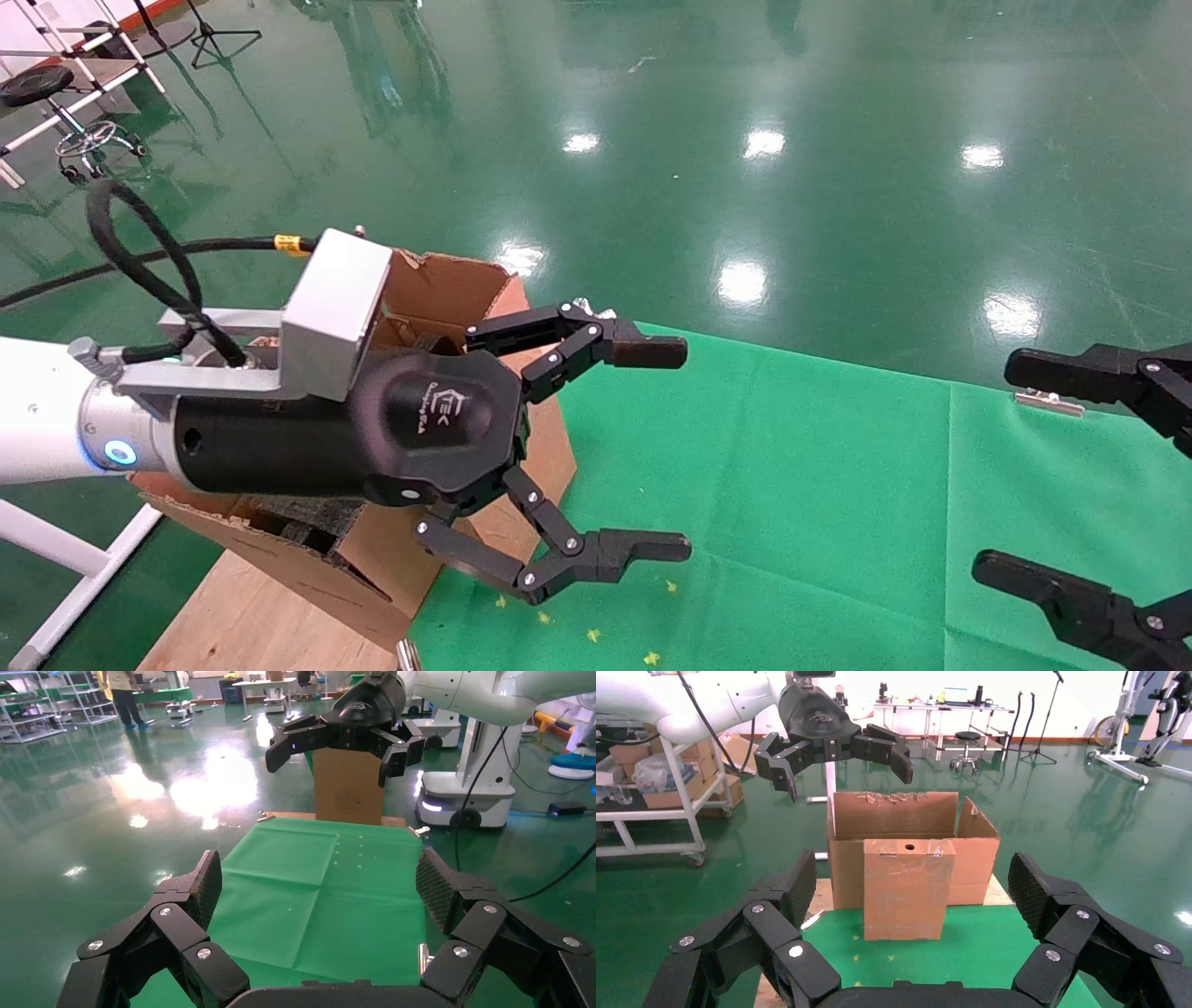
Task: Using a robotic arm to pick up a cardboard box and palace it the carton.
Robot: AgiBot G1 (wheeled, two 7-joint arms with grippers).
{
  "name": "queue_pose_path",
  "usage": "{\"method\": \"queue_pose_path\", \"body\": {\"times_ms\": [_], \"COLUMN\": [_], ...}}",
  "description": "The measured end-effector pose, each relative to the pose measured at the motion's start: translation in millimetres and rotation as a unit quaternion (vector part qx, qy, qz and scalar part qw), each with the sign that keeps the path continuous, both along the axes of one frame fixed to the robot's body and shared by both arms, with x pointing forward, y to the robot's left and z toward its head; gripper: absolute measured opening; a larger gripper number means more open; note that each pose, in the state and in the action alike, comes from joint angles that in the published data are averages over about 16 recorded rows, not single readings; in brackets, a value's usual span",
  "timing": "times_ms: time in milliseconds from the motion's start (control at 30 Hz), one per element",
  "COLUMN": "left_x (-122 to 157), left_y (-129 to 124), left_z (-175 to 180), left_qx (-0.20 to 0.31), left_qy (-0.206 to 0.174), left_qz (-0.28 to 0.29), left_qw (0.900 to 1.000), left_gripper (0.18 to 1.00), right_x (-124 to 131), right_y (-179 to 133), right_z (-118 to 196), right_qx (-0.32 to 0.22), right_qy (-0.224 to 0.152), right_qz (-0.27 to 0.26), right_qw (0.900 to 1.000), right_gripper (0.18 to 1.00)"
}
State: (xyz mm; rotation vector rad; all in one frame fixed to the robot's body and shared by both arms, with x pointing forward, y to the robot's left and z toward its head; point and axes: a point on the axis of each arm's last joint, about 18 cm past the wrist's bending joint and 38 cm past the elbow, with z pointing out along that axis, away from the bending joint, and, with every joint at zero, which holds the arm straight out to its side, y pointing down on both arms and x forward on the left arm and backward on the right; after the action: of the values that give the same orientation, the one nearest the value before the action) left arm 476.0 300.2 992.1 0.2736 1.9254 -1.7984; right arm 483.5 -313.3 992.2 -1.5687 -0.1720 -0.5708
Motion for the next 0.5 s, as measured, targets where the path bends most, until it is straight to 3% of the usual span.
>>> {"method": "queue_pose_path", "body": {"times_ms": [500], "left_x": [0.0], "left_y": [0.0], "left_z": [-0.1], "left_qx": [0.000], "left_qy": [0.000], "left_qz": [0.000], "left_qw": [1.0000], "left_gripper": [1.000], "right_x": [0.0], "right_y": [0.0], "right_z": [0.0], "right_qx": [0.000], "right_qy": [0.000], "right_qz": [0.000], "right_qw": [1.000], "right_gripper": [1.001]}}
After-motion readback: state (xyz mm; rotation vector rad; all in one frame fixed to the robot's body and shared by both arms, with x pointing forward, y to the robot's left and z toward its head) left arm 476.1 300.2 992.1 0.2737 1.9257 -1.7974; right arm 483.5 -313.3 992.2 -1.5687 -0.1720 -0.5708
